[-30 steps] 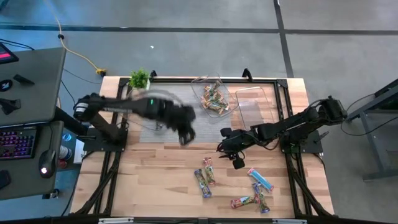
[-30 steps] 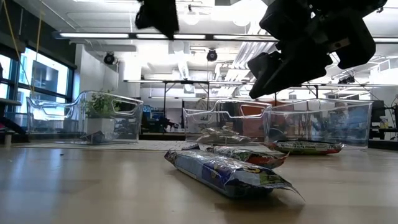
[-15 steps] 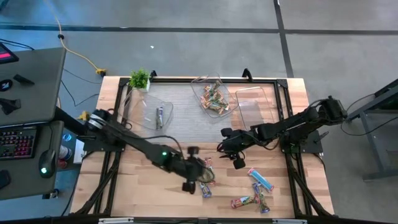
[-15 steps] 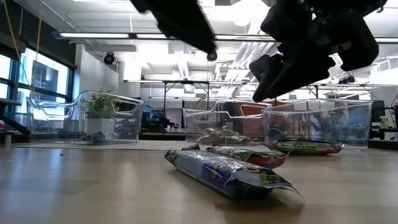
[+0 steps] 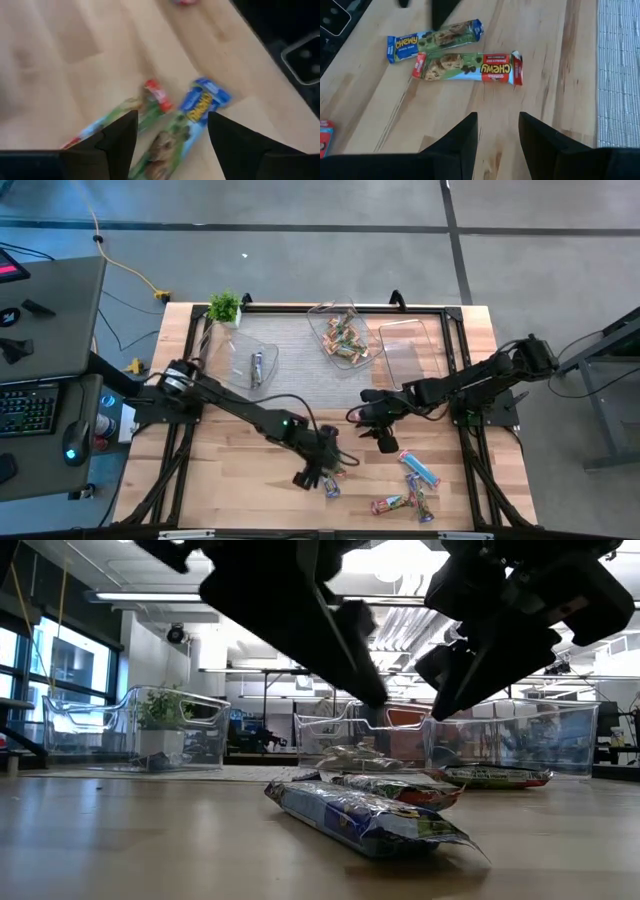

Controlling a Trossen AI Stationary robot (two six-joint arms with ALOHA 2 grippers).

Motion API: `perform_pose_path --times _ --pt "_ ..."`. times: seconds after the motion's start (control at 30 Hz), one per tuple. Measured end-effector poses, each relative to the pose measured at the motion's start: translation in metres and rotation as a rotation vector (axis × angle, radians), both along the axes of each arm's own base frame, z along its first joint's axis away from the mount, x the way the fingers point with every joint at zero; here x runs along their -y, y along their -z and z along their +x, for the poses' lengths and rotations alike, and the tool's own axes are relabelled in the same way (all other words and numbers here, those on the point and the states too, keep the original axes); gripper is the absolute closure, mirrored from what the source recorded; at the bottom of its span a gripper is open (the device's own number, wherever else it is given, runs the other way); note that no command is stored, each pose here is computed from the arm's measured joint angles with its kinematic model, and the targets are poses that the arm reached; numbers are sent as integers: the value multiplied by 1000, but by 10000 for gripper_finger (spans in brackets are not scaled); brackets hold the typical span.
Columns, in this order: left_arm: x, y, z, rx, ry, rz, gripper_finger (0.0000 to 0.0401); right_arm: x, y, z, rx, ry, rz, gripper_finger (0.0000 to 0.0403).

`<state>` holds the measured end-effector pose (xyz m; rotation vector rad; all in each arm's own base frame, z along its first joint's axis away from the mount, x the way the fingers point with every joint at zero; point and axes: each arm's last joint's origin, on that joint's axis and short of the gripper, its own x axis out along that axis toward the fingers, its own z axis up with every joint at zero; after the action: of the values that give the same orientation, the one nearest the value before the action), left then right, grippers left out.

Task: Pick and place Granola Bars by type
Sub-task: Put the blue granola bar into the left transparent bin

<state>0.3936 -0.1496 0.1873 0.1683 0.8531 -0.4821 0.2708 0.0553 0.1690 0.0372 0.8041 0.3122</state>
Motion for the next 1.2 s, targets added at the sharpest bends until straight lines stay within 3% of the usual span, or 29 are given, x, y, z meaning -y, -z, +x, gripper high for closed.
perform_pose_path --times 0.43,0.77,0.9,1.03,1.13,1.2 --pt "2 45 5 -103 61 63 167 0 -1 0 9 -2 1 277" --pt "1 47 2 -145 53 70 177 0 -1 1 17 -1 0 277" --pt "1 45 3 -147 44 78 228 0 -1 1 17 -1 0 277" --pt "0 40 5 -163 -31 110 310 0 -1 1 17 -1 0 277" --pt "-3 31 5 -214 -112 191 374 0 -1 1 16 -1 0 277" --pt "-6 24 3 -270 -140 255 388 0 -1 1 17 -1 0 277"
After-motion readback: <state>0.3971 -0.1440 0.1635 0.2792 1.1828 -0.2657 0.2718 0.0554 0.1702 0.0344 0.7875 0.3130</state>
